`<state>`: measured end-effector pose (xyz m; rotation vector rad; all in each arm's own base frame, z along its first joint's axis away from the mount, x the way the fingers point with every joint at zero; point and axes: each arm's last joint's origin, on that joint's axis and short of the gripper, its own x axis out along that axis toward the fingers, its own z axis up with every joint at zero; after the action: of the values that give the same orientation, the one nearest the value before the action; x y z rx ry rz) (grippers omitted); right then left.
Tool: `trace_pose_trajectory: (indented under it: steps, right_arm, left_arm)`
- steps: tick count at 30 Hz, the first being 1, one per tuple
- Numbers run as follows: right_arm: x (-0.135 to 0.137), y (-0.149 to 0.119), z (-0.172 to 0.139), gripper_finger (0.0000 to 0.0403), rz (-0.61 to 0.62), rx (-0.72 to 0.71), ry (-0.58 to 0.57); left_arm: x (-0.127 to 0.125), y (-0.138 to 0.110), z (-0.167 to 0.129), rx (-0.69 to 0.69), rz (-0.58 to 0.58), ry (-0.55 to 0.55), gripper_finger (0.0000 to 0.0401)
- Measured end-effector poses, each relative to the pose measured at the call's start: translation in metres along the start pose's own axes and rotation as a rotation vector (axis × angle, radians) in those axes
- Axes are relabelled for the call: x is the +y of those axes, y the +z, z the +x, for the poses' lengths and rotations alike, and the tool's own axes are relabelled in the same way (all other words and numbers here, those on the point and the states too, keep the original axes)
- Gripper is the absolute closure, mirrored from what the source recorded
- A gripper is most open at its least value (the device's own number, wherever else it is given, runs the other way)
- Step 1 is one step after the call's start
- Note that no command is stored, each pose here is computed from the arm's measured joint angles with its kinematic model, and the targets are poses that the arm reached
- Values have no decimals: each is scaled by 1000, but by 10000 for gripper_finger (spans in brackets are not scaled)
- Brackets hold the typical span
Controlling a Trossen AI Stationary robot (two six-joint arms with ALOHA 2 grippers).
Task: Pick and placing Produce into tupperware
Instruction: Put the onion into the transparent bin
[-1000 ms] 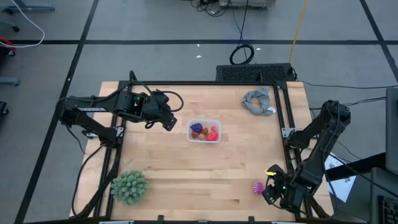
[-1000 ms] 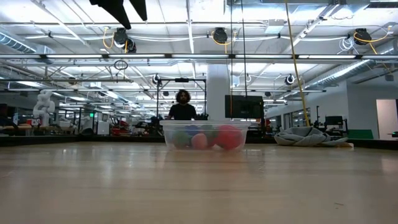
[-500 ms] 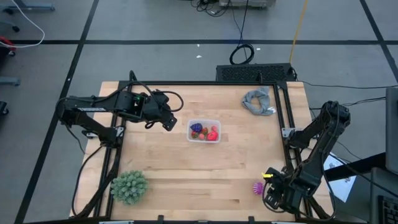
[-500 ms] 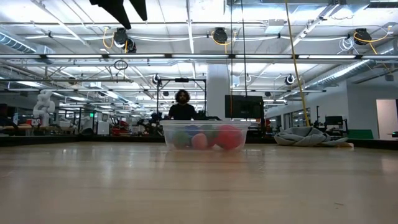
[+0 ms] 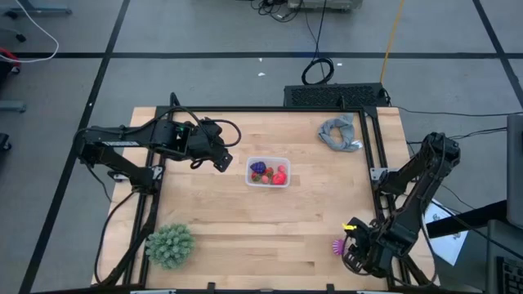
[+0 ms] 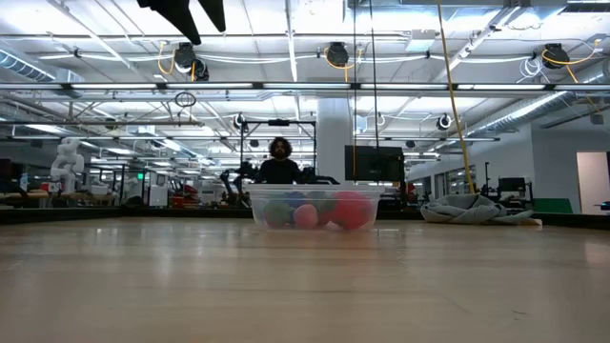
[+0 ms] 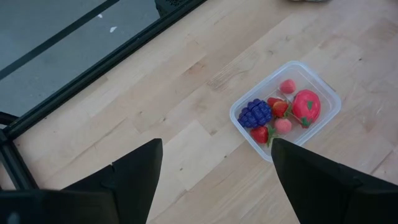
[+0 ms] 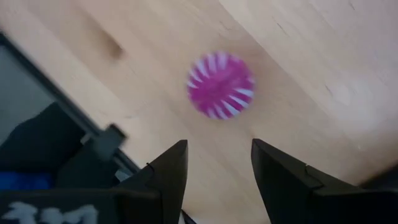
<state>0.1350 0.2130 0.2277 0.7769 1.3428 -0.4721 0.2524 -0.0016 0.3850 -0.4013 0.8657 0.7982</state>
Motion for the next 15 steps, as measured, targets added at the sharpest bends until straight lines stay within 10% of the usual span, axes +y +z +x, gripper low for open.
trace_pose_trajectory:
  steps: [7,15]
  right_arm:
    - [-16,2,31,185,49,217,-62]
    - [-20,6,51,145,62,260,175]
  left_arm:
    - [0,0,0,-1,3,0,93]
    - [0,0,0,-2,16,0,93]
